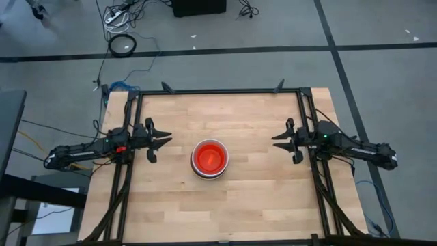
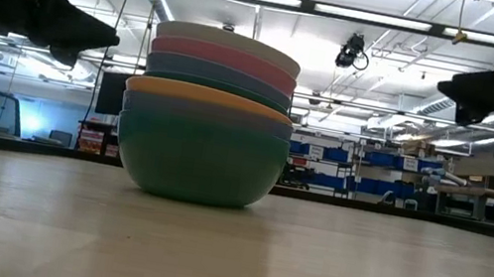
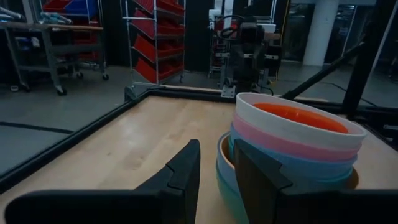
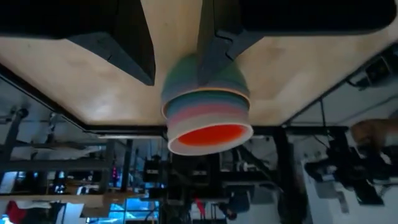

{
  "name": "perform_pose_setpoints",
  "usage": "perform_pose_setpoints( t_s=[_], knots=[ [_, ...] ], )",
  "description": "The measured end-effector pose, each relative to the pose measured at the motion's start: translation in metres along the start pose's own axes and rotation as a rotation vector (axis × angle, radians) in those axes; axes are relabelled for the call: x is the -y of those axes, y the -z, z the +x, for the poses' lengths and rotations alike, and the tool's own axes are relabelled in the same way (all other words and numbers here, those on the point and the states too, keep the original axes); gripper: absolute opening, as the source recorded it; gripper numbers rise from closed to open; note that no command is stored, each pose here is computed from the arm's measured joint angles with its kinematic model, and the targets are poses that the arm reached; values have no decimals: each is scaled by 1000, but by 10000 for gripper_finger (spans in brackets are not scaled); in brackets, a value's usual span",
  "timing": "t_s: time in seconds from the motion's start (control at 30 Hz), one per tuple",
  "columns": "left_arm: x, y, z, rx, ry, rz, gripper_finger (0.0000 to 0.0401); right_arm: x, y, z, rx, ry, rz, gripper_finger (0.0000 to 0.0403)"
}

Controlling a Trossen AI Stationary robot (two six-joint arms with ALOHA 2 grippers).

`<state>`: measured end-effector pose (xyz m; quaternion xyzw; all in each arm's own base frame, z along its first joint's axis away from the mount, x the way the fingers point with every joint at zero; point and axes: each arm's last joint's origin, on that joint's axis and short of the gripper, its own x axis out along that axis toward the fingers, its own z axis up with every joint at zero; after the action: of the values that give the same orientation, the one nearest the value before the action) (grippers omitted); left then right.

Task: Nest bowls inside each other
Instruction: Return to Home Position

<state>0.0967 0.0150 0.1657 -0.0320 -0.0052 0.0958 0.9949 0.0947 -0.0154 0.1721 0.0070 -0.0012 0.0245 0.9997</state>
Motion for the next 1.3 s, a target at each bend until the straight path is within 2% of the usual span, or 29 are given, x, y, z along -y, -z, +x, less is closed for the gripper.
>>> perform_pose_setpoints(
  t_s=[0.2, 0.47, 0.77, 1.3],
  knots=[
    [0, 0, 0, 0, -3, 11, 106, 2, 4, 3, -46, 63, -41, 107],
    [0, -2, 0, 25, -11, 7, 106, 3, 5, 3, -57, 93, -63, 107],
    [0, -3, 0, 28, -10, 6, 106, 4, 5, 3, -50, 113, 57, 107],
    [0, -3, 0, 33, -9, 6, 106, 4, 4, 3, -34, 112, 53, 107]
  ],
)
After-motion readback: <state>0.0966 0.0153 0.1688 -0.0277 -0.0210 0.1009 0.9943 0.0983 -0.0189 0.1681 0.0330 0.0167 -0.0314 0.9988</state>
